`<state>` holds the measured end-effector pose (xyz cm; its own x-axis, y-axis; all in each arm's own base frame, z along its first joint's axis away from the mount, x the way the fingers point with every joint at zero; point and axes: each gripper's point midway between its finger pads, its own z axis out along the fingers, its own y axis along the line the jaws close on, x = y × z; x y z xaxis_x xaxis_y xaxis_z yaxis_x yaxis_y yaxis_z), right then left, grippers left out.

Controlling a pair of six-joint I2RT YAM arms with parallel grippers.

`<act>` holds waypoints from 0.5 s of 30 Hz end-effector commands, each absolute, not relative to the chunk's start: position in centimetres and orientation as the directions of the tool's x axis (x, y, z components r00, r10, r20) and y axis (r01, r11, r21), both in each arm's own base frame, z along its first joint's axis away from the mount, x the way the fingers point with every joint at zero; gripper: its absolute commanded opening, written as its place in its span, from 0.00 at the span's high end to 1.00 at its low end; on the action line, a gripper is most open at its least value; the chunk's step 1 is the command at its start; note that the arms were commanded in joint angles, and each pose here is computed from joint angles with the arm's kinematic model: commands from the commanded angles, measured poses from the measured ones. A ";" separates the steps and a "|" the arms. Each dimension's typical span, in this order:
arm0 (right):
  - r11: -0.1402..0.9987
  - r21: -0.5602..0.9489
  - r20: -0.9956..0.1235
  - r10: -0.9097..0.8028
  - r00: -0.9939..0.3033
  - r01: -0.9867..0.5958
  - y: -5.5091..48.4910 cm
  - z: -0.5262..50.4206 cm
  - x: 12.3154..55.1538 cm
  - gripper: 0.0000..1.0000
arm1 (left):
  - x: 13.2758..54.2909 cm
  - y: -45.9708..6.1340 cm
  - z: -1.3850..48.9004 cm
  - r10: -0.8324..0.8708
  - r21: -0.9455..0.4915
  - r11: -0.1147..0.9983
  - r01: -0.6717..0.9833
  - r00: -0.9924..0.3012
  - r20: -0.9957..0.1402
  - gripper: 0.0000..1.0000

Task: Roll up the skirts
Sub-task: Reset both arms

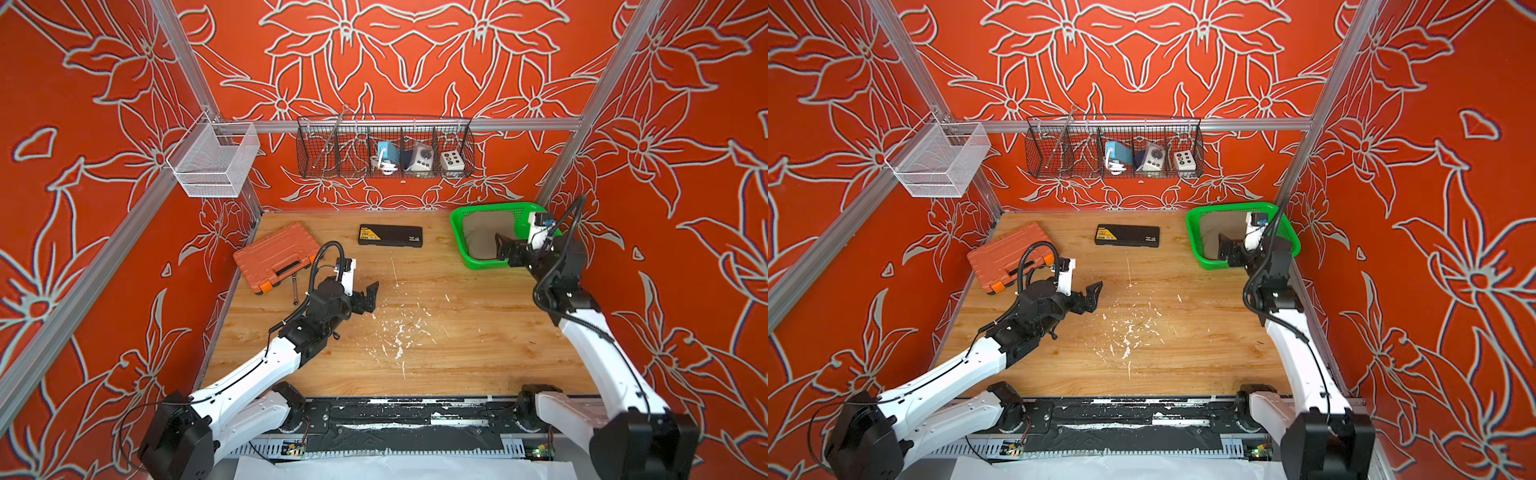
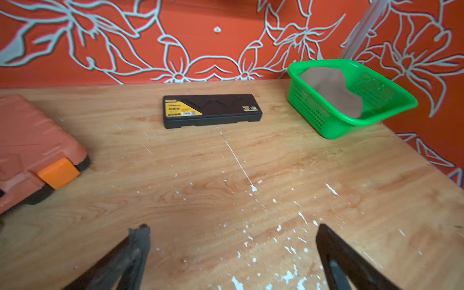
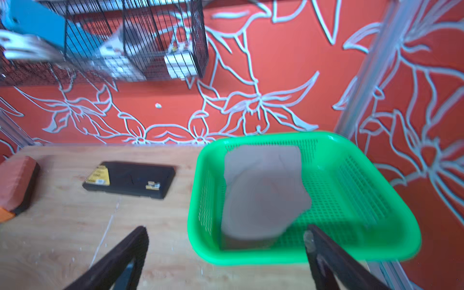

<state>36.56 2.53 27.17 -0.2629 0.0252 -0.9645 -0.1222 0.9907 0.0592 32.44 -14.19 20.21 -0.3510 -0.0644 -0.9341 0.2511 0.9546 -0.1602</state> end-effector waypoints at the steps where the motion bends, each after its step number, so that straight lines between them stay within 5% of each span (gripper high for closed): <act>1: 0.998 0.038 -0.937 0.019 -0.350 -0.049 1.4 21.6 35.1 0.02 | 34.8 -9.9 20.7 -0.076 -0.112 0.985 0.132 -0.249 -0.965 0.02; 9: 0.998 -0.017 -0.977 -0.029 -0.211 -0.057 1.2 17.0 33.0 0.02 | 35.5 -2.7 17.1 -0.006 -0.010 1.000 0.021 -0.187 -0.982 0.02; 15: 0.998 -0.053 -0.942 -0.061 -0.330 -0.033 0.6 12.6 34.3 0.02 | 35.2 -0.3 12.4 0.007 0.013 1.000 -0.023 -0.247 -0.969 0.02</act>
